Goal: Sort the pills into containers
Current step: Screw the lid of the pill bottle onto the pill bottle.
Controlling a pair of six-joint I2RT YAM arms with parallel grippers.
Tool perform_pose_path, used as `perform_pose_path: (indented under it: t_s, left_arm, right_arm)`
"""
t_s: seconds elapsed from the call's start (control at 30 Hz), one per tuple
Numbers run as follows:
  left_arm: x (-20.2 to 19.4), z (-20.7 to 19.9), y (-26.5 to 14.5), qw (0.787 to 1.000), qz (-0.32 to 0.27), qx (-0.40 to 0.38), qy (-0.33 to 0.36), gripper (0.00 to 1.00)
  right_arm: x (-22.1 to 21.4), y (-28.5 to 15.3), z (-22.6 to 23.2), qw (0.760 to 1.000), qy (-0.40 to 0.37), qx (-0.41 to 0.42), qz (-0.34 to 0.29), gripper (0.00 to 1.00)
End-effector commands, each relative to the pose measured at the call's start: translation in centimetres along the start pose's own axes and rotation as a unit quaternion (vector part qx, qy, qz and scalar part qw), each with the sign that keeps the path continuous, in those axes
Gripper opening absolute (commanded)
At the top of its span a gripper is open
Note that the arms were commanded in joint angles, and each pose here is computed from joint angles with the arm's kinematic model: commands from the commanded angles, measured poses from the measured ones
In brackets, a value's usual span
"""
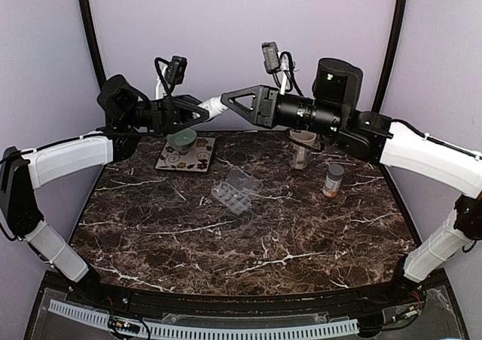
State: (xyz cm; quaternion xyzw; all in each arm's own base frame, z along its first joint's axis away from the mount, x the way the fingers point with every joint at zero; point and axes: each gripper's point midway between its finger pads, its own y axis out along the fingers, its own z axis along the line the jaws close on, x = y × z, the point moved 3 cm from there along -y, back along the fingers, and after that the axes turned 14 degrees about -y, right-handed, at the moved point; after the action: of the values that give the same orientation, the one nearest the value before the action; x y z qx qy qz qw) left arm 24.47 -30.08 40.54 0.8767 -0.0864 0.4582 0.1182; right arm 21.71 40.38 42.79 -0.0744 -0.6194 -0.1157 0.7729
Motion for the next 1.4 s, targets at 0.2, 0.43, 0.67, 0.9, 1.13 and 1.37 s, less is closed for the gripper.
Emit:
perform_pose_path:
  t_s: [0.2, 0.43, 0.67, 0.9, 1.13, 1.37]
  left_arm:
    - [1.7, -3.0, 1.8, 0.998, -0.005, -0.025, 0.056, 0.00]
    - [1.8, -3.0, 1.8, 0.998, -0.003, -0.026, 0.056, 0.00]
    - [1.9, -3.1, 1.9, 0.998, -0.003, -0.030, 0.054, 0.00]
    - [2.0, -3.2, 1.9, 0.998, -0.003, -0.032, 0.057, 0.00]
    - [2.4, -3.5, 2.0, 0.996, -0.020, -0.013, 0.087, 0.00]
    - [2.5, -3.7, 2.8, 0.986, -0.035, 0.045, 0.158, 0.00]
  right_arm:
    - [-12.2, 2.7, -0.6, 0.980, 0.024, 0.003, 0.198, 0.00]
    - [-13.5, 2.3, -1.0, 0.975, 0.010, -0.008, 0.222, 0.00]
    - [-13.4, 2.3, -0.5, 0.977, 0.017, 0.010, 0.214, 0.00]
    - [-14.0, 2.7, -0.5, 0.975, 0.034, 0.016, 0.220, 0.00]
    - [-15.0, 3.4, -0.8, 0.971, 0.080, 0.012, 0.224, 0.00]
    - [-16.0, 3.9, -1.2, 0.961, 0.132, -0.006, 0.242, 0.00]
